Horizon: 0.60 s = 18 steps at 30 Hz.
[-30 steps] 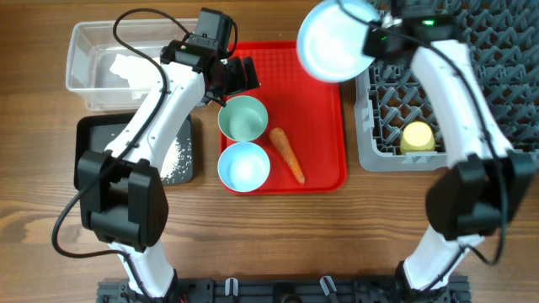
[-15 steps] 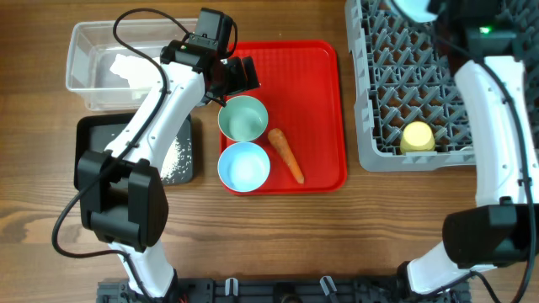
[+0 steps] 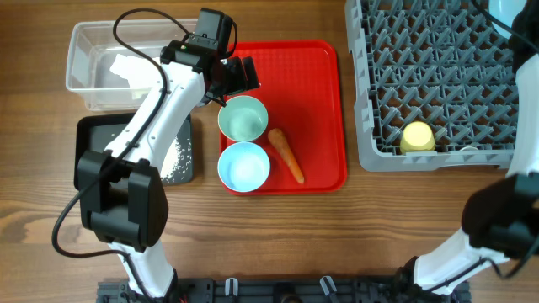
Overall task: Sort waste into correct bins and load items into the dishwasher rack
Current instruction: 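Lift the light-blue plate and carry it right to the rack, then stand the plate upright in the rack's back corner and release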
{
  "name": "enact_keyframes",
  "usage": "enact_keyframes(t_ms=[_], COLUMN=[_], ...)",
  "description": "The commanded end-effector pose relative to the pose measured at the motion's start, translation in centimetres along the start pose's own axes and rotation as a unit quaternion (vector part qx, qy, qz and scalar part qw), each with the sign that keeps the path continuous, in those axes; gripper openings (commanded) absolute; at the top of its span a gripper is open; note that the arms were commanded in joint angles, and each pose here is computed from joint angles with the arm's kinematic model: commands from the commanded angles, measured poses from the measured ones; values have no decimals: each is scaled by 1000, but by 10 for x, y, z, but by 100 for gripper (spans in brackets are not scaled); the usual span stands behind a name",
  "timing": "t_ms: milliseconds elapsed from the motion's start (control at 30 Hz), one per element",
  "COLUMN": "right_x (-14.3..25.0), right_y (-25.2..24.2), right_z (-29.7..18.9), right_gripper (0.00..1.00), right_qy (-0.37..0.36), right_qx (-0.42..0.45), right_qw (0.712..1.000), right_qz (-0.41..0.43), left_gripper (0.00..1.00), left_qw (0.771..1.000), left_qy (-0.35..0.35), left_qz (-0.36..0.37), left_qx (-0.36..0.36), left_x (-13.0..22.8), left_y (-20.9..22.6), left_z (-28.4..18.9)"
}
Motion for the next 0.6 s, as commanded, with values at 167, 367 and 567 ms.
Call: enact_keyframes(t_ms=[167, 367, 567], right_x=[35, 37, 38], right_y=[38, 43, 48], right_z=[56, 64, 68], right_gripper=[4, 4, 4], right_qy=[17, 10, 4], right_qx=[-1, 2, -6], right_qw=[993, 993, 993], right_qz=[-117, -120, -121], left_gripper=[100, 100, 100], left_qw=[1000, 1000, 1000], left_qy=[-16, -16, -16], left_qz=[-1, -1, -1], left_qx=[1, 1, 1], left_x=[-5, -5, -5], left_y=[1, 1, 1], left_z=[-10, -10, -10])
Point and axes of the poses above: each gripper's point midway between its finger pads, its own z axis out along the fingers, its own y axis along the line the jaws close on, x = y × z, the point moved 8 cm from there along -z, back along the fingers, and after that the axes turned 6 degrees about z, right-handed, at the moved point
